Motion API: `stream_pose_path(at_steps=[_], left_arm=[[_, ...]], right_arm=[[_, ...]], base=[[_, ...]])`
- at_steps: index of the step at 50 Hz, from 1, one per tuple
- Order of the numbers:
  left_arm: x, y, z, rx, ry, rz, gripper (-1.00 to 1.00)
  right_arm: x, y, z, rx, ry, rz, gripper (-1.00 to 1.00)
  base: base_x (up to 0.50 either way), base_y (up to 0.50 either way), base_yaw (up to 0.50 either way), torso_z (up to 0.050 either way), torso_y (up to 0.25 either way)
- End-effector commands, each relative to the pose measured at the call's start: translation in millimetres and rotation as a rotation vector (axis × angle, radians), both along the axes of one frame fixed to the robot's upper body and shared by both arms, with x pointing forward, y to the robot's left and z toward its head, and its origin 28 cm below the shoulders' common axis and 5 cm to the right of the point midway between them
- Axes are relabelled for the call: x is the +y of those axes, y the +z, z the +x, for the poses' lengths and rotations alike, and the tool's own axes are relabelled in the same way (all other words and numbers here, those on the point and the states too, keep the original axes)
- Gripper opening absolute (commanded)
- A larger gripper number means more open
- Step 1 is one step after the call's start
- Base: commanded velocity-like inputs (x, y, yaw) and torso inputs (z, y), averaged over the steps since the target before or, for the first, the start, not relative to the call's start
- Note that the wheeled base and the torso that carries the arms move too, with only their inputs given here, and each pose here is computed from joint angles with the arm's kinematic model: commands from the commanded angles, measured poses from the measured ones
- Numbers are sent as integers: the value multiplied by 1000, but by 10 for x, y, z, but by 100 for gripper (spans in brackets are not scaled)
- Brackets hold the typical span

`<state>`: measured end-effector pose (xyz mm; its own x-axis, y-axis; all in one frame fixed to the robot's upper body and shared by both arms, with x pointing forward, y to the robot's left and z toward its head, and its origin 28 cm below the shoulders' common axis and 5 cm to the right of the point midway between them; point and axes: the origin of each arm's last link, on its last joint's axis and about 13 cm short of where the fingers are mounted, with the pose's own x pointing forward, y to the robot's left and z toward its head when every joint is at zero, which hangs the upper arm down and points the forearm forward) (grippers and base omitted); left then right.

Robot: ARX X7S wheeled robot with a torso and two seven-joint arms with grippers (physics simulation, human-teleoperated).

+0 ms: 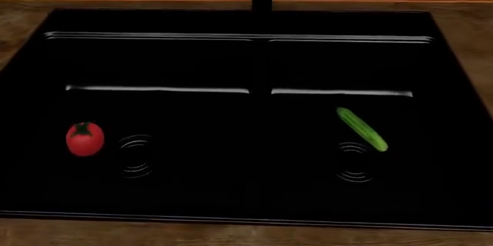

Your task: Pick the vegetables from the sink and place them on the cutting board.

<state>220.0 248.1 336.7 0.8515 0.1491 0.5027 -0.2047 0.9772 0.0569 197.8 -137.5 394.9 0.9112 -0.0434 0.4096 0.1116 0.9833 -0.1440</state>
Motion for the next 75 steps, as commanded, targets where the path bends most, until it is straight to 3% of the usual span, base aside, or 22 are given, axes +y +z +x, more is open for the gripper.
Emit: stream_pose_path(at_steps=[1,27,29,32,49,52,53,55,58,60,61,63,65,69,75], left_arm=[[3,22,-16,-1,5,1,100],[10,7,-7,-17,25,1,100],[25,2,-24,-38,32,-8,100],[128,-33,-88,-99,84,-135,100],[136,-58,-89,-82,78,-144,100],[127,-13,-100,-77,64,-62,100],[160,39,-97,-65,71,-77,100],[199,132,-151,-62,54,10,100],[236,179,-159,-34,21,65,100],[292,187,-135,45,-12,99,100],[375,221,-130,87,45,68,100],[431,250,-173,165,54,73,100],[407,221,-277,253,-84,176,100],[439,246,-364,364,-158,295,100],[566,200,-496,500,-163,340,100]], right_arm=[[-3,-3,-11,0,-3,-5,100],[-7,-53,10,38,5,41,100],[2,-42,-8,25,10,27,100],[-2,-28,-15,12,20,36,100],[-18,-18,-20,27,-5,60,100],[-60,209,-20,25,-12,20,100],[-96,301,-21,34,17,25,100],[-164,392,-13,58,-1,-37,100],[-207,459,18,81,-4,-76,100],[-232,470,31,129,9,-94,100],[-238,435,44,203,30,-117,100],[-253,368,46,288,42,-166,100],[-283,330,28,361,58,-210,100],[-362,341,-14,497,98,-273,100],[-423,263,-27,640,161,-353,100]], base=[[500,39,0,0,0],[481,22,0,0,1],[0,0,0,0,6],[333,0,0,0,0],[29,0,0,0,-197],[0,0,0,0,-43],[0,0,0,0,0],[0,0,0,0,0],[0,0,0,0,0],[0,0,0,0,0],[0,0,0,0,0],[0,0,0,0,0],[0,0,0,0,0],[0,0,0,0,0],[0,0,0,0,0]])
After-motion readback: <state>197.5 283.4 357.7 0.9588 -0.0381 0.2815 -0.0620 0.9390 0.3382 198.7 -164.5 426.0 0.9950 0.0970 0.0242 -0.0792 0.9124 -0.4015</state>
